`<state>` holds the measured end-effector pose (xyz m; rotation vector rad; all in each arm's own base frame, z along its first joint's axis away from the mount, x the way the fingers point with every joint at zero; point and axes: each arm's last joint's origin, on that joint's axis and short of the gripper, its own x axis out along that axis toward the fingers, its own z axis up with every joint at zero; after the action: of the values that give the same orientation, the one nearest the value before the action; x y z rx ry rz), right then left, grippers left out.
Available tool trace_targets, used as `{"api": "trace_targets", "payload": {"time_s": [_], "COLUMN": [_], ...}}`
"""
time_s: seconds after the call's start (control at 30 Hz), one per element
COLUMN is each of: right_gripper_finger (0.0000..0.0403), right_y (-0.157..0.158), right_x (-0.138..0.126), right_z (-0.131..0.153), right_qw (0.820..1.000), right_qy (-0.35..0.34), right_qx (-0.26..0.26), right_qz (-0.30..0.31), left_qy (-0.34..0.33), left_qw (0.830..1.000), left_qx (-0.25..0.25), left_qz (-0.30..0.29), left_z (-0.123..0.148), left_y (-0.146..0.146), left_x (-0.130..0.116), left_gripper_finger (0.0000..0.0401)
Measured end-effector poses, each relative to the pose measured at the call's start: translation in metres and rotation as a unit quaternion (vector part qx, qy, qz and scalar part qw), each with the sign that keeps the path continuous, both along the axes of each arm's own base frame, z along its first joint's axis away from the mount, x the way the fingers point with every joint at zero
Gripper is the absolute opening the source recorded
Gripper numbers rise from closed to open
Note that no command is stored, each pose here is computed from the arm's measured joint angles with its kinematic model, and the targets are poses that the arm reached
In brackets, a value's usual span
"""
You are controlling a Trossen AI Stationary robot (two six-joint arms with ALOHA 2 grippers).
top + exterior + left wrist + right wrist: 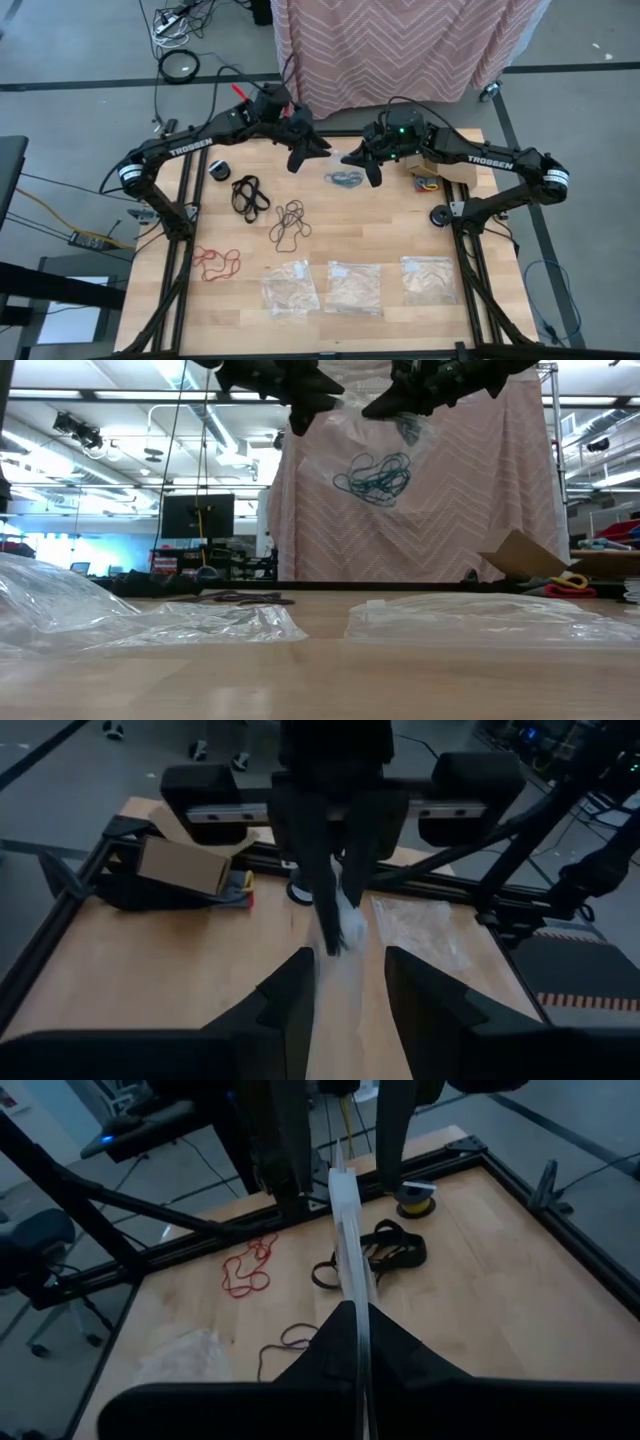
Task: Sort rubber bands
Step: Close the top transparent zip bag
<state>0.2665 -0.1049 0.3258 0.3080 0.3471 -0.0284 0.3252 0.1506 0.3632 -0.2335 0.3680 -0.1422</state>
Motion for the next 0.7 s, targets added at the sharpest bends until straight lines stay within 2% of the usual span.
{"api": "trace_targets", "payload": {"time_s": [0.3, 0.7], "right_gripper_finger": [0.0, 0.0], "right_y": [0.0, -0.0001], "right_x": [0.0, 0.0001], "right_z": [0.0, 0.0], "right_qw": [1.0, 1.0], "right_qy": [0.0, 0.0], "right_qx": [0.003, 0.003], "right_qz": [-0.001, -0.002], "left_qy": [-0.017, -0.018], "left_qw": [1.0, 1.0], "left_qx": [0.007, 0.004], "left_qz": [0.004, -0.004], "left_z": [0.0031, 0.0031], "left_y": [-0.0001, -0.0006], "left_x": [0.0023, 0.0022], "left_gripper_finger": [0.0124, 0.0028]}}
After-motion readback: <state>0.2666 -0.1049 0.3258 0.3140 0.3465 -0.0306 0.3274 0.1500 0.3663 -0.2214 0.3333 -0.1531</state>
